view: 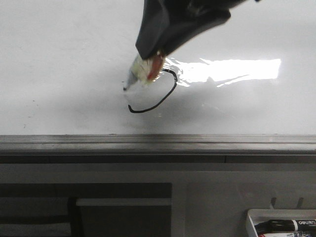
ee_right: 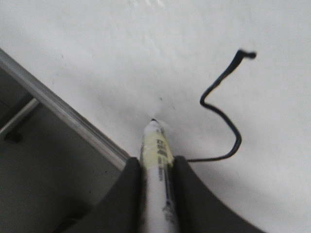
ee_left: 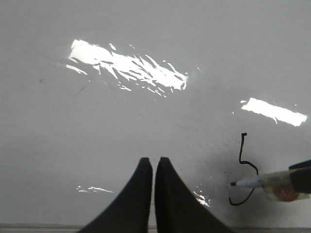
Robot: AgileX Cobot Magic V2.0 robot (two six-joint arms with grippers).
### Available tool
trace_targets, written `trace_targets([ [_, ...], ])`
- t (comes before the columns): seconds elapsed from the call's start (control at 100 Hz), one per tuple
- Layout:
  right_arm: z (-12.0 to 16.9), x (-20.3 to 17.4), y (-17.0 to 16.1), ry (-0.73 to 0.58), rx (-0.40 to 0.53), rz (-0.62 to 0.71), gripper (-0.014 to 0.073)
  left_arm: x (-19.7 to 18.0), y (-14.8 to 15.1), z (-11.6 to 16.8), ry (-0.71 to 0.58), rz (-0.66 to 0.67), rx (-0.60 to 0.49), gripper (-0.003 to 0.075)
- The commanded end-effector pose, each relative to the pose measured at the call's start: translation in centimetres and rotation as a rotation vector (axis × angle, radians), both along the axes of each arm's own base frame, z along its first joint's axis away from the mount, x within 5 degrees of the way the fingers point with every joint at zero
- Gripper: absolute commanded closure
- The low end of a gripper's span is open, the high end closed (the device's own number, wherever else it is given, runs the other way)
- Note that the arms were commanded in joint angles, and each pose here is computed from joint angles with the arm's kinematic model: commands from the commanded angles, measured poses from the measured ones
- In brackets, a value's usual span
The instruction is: Write number 5 on whiteboard
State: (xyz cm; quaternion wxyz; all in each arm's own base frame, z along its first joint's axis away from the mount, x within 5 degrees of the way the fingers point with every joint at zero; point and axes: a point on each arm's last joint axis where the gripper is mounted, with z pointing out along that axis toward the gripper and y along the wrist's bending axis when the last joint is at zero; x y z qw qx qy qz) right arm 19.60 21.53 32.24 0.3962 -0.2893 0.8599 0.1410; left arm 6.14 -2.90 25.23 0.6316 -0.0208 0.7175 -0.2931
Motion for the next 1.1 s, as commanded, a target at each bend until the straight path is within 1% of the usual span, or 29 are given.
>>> trace_targets([
  [0.0, 5.0, -0.8, -0.6, -0.182, 0.111, 0.062, 0.0635, 0.1, 0.3, 1.2, -0.047, 0.035, -0.037, 0.0741],
  [0.06, 6.5, -1.5, -1.1, -0.230, 0.131, 0.082, 0.0635, 0.1, 0.3, 1.2, -0.047, 0.035, -0.037, 0.0741],
  [0.14, 7.5, -2.0, -2.0, -0.280, 0.123, 0.091, 0.0635, 0.1, 0.3, 1.2, -0.047, 0.035, -0.037, 0.0741],
  [0.29, 7.6, -1.7, -2.9, -0.369, -0.009, 0.083, 0.0635, 0.1, 0.3, 1.2, -0.047, 0.035, -0.037, 0.0741],
  [0.37, 7.4, -1.2, -2.9, -0.383, -0.024, 0.080, 0.0635, 0.1, 0.3, 1.2, -0.047, 0.035, -0.037, 0.0741],
  [0.59, 6.7, 0.8, -3.8, -0.366, -0.051, 0.002, 0.0635, 0.1, 0.3, 1.2, -0.047, 0.035, -0.037, 0.0741],
  [0.65, 6.6, 1.2, -4.0, -0.361, -0.045, -0.010, 0.0635, 0.1, 0.3, 1.2, -0.047, 0.035, -0.037, 0.0741],
  [0.92, 5.3, 1.8, -3.1, -0.305, -0.053, -0.006, 0.0637, 0.1, 0.3, 1.2, -0.047, 0.035, -0.037, 0.0741],
  [1.09, 4.6, 1.8, -3.2, -0.290, -0.067, -0.003, 0.0637, 0.1, 0.3, 1.2, -0.047, 0.035, -0.037, 0.0741],
])
